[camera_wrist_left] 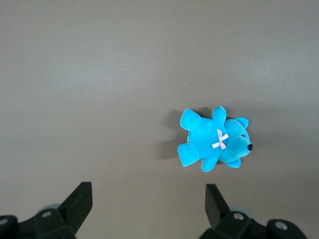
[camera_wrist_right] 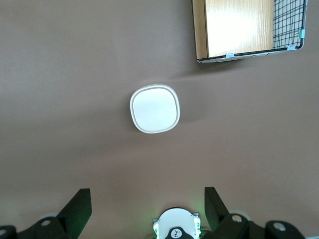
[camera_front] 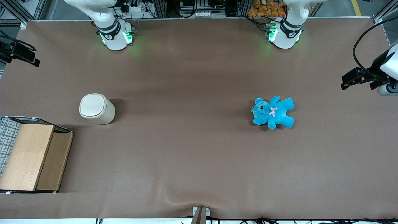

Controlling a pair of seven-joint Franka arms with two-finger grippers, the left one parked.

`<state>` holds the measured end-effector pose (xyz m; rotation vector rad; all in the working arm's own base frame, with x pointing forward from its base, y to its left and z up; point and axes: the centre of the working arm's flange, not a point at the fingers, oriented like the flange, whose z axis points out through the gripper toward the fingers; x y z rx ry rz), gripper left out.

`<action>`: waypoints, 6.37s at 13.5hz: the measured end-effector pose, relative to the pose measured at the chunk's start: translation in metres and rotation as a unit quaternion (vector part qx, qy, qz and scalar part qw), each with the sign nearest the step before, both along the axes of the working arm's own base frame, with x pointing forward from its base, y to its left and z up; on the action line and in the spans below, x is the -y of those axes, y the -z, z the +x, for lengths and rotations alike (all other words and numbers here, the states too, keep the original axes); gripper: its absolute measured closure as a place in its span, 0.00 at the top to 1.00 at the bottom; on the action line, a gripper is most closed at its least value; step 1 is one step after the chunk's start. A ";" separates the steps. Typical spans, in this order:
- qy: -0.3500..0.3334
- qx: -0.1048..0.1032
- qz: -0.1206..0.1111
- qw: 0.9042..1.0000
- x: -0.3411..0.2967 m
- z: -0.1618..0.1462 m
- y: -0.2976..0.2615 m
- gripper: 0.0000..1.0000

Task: Open trash can with right arm
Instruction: 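Move the right gripper toward the small white trash can, then lower the right gripper onto the trash can's lid edge, then hold the lid edge with the right gripper and tilt it open, then release the lid and raise the right gripper away from the can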

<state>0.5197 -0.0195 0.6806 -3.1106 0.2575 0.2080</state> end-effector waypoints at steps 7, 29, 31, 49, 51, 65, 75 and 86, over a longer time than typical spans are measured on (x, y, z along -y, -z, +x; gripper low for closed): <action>0.001 -0.008 -0.001 1.000 0.001 0.006 0.009 1.00; 0.000 -0.151 0.005 0.989 0.028 0.072 0.251 0.01; -0.002 -0.157 0.005 0.988 0.026 0.072 0.271 0.01; -0.022 -0.190 0.018 0.981 0.036 0.057 0.390 0.01; -0.022 -0.190 0.018 0.981 0.036 0.057 0.391 0.01; -0.023 -0.181 0.017 0.983 0.036 0.054 0.392 0.01; -0.022 -0.166 0.015 0.986 0.036 0.051 0.327 0.01; -0.044 -0.003 -0.003 0.999 0.012 0.058 0.060 0.60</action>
